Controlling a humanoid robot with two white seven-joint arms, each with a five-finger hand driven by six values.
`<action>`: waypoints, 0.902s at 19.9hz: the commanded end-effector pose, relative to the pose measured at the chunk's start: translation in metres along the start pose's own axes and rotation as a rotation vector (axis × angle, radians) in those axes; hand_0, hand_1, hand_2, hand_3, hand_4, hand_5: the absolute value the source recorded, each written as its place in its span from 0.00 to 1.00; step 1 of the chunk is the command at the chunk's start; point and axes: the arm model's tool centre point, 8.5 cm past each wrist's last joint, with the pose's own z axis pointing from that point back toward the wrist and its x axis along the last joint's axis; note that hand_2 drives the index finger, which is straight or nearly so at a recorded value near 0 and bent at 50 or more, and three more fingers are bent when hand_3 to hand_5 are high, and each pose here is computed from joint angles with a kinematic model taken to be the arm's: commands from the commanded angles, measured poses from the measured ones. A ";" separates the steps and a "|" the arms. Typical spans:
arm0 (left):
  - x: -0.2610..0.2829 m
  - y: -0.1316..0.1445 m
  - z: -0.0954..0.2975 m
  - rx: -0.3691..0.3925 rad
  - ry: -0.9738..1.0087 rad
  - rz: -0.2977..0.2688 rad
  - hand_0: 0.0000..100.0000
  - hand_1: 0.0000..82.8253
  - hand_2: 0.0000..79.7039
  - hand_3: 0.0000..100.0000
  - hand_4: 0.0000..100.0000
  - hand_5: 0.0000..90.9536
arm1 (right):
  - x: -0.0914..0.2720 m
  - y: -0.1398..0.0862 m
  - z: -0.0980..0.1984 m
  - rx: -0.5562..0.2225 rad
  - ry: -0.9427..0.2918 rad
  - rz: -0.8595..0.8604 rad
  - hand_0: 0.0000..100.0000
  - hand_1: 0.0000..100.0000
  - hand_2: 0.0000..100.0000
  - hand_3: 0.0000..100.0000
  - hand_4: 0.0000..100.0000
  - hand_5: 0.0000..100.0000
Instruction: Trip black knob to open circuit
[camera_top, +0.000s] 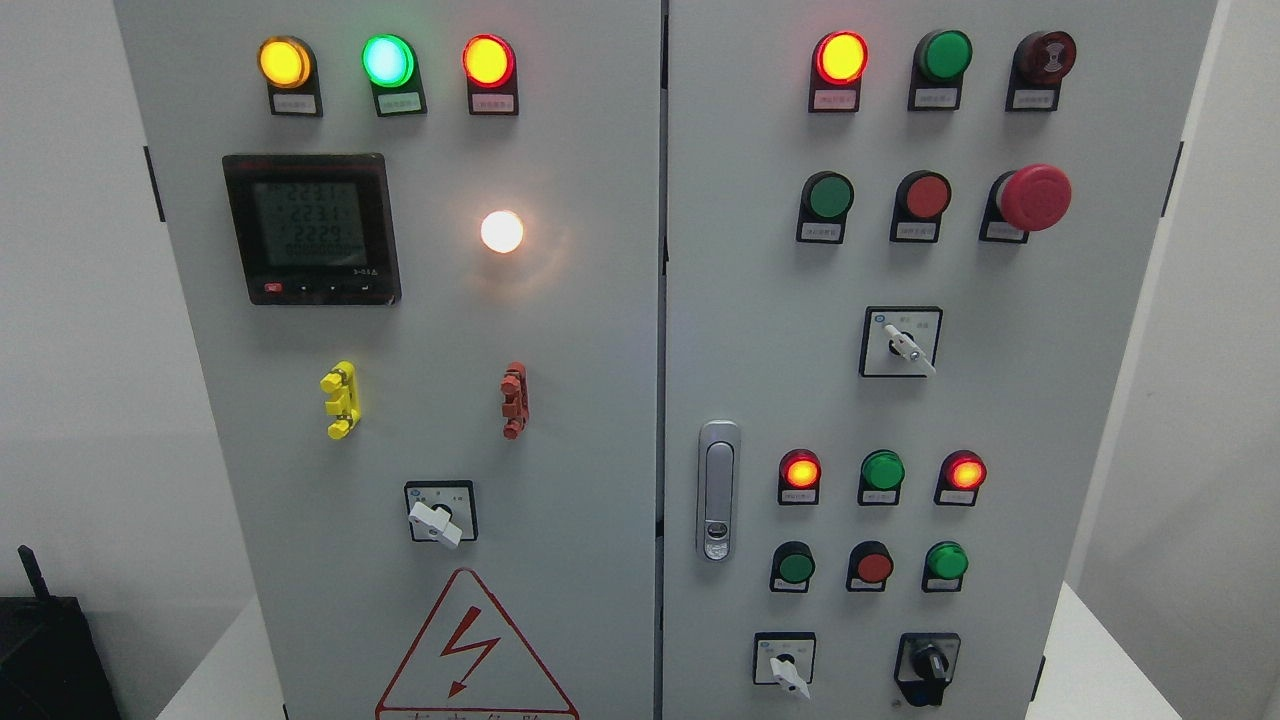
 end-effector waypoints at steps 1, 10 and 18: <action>0.009 0.001 -0.001 0.002 -0.025 -0.002 0.12 0.47 0.00 0.00 0.00 0.00 | 0.000 0.001 0.000 0.000 0.000 0.005 0.00 0.21 0.00 0.00 0.00 0.00; 0.008 0.001 -0.001 0.002 -0.023 -0.003 0.12 0.47 0.00 0.00 0.00 0.00 | 0.002 0.001 0.000 0.002 -0.011 0.007 0.00 0.21 0.00 0.00 0.00 0.00; 0.009 0.001 -0.001 0.002 -0.025 -0.003 0.12 0.47 0.00 0.00 0.00 0.00 | 0.017 -0.001 0.001 -0.013 -0.046 -0.001 0.00 0.20 0.00 0.00 0.00 0.00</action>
